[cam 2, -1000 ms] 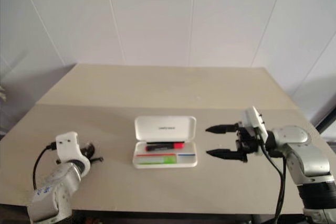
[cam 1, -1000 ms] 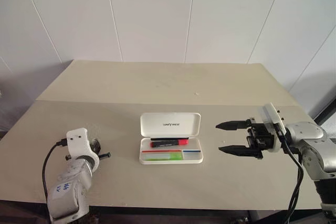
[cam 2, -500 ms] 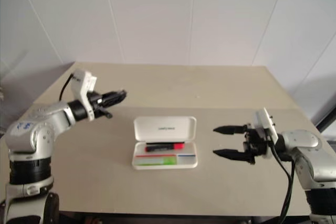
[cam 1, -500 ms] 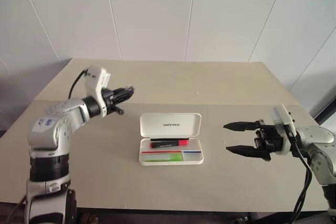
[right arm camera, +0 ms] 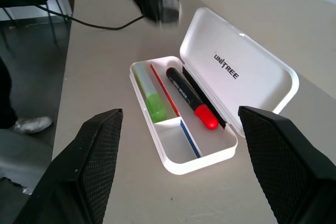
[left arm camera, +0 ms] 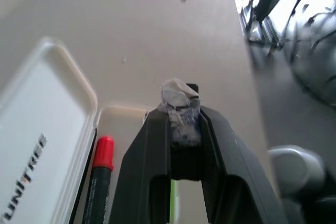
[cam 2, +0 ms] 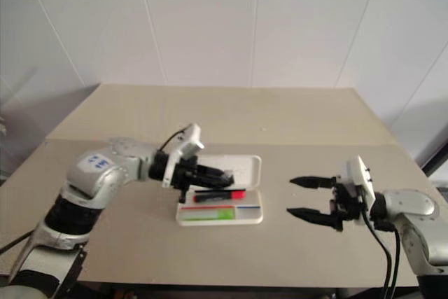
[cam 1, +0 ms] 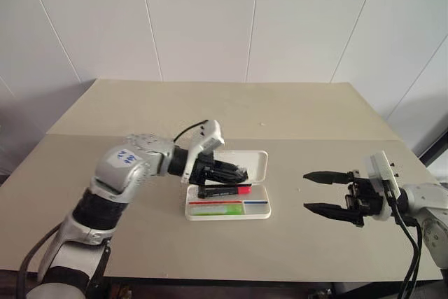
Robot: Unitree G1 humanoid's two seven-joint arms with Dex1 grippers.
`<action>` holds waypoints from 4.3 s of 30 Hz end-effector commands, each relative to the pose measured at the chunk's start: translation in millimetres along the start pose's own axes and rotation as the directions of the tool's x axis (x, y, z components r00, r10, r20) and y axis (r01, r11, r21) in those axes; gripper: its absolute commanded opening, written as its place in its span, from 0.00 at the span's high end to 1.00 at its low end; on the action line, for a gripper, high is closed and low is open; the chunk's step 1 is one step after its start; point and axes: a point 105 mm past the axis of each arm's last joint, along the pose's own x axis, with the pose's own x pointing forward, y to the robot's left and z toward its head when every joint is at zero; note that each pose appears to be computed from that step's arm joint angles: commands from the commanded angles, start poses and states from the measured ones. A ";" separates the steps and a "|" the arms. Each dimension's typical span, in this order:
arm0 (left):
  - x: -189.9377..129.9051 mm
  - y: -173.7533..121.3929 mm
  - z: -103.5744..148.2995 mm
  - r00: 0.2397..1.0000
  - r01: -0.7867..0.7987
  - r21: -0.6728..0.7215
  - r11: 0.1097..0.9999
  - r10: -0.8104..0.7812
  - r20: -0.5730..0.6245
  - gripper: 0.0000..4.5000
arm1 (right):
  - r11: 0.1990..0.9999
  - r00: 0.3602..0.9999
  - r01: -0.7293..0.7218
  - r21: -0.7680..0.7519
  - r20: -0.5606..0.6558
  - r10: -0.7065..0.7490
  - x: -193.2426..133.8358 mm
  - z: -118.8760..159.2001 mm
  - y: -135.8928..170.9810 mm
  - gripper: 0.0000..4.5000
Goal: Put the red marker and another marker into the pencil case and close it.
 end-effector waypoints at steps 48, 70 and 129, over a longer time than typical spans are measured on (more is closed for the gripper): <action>58.7 2.3 -1.8 0.989 0.063 0.181 0.982 -0.037 -0.144 0.00 | 0.995 0.996 0.088 -0.038 0.000 -0.089 -9.1 8.5 7.8 0.00; -102.7 24.6 36.4 0.841 -0.392 0.253 0.884 0.234 0.487 0.00 | 0.998 0.998 0.036 -0.052 0.051 -0.033 -9.2 19.2 0.2 0.00; -89.4 85.0 -50.2 0.980 -0.042 -0.099 0.994 0.060 0.190 0.99 | 0.997 0.987 -0.041 -0.069 0.151 0.051 -39.7 28.3 -48.5 0.00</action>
